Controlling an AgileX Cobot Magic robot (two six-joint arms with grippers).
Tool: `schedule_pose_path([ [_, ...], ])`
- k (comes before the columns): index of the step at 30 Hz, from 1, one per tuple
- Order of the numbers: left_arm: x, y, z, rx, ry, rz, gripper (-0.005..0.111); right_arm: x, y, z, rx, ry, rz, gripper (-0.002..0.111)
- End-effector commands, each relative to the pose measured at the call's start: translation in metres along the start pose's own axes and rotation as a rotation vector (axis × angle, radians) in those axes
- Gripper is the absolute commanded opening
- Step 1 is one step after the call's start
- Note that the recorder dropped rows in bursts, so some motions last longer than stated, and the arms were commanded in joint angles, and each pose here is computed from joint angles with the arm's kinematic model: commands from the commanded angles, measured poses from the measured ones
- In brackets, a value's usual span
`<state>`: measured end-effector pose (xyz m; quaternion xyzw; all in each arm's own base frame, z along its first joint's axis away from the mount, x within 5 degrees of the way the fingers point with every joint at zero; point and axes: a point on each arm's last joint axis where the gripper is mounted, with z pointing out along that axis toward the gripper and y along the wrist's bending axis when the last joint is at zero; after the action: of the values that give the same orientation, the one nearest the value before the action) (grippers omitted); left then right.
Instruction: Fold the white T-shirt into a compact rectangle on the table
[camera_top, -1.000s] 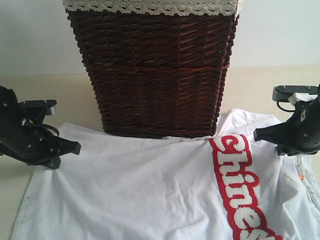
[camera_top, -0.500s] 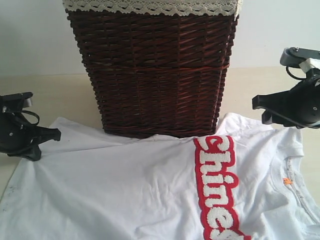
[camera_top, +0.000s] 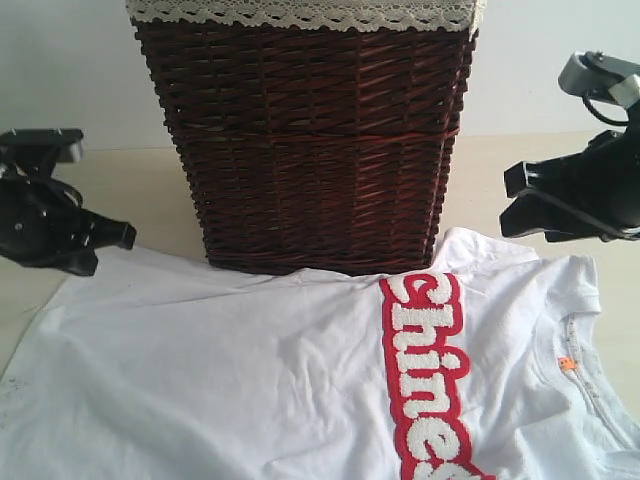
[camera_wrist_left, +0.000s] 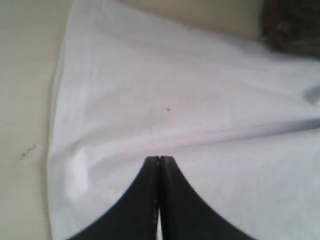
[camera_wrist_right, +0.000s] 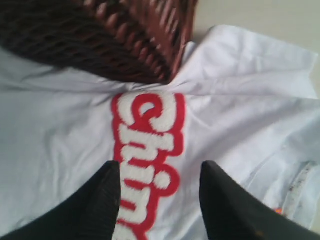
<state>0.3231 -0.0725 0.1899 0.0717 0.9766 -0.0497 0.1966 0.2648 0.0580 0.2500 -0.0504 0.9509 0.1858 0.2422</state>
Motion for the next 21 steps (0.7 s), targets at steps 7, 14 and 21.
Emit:
schedule_pose_path([
  [7, 0.001, -0.013, -0.102, 0.085, -0.253, 0.009, 0.000, 0.055, 0.063, -0.045, -0.204, 0.211, -0.325, 0.044],
  [14, 0.007, -0.030, -0.126, 0.269, -0.361, 0.028, 0.000, 0.121, 0.068, -0.059, 0.040, 0.500, -0.392, 0.043],
  [21, 0.006, -0.031, -0.126, 0.283, -0.372, 0.020, 0.000, 0.183, 0.088, -0.033, 0.055, 0.773, -0.569, 0.043],
])
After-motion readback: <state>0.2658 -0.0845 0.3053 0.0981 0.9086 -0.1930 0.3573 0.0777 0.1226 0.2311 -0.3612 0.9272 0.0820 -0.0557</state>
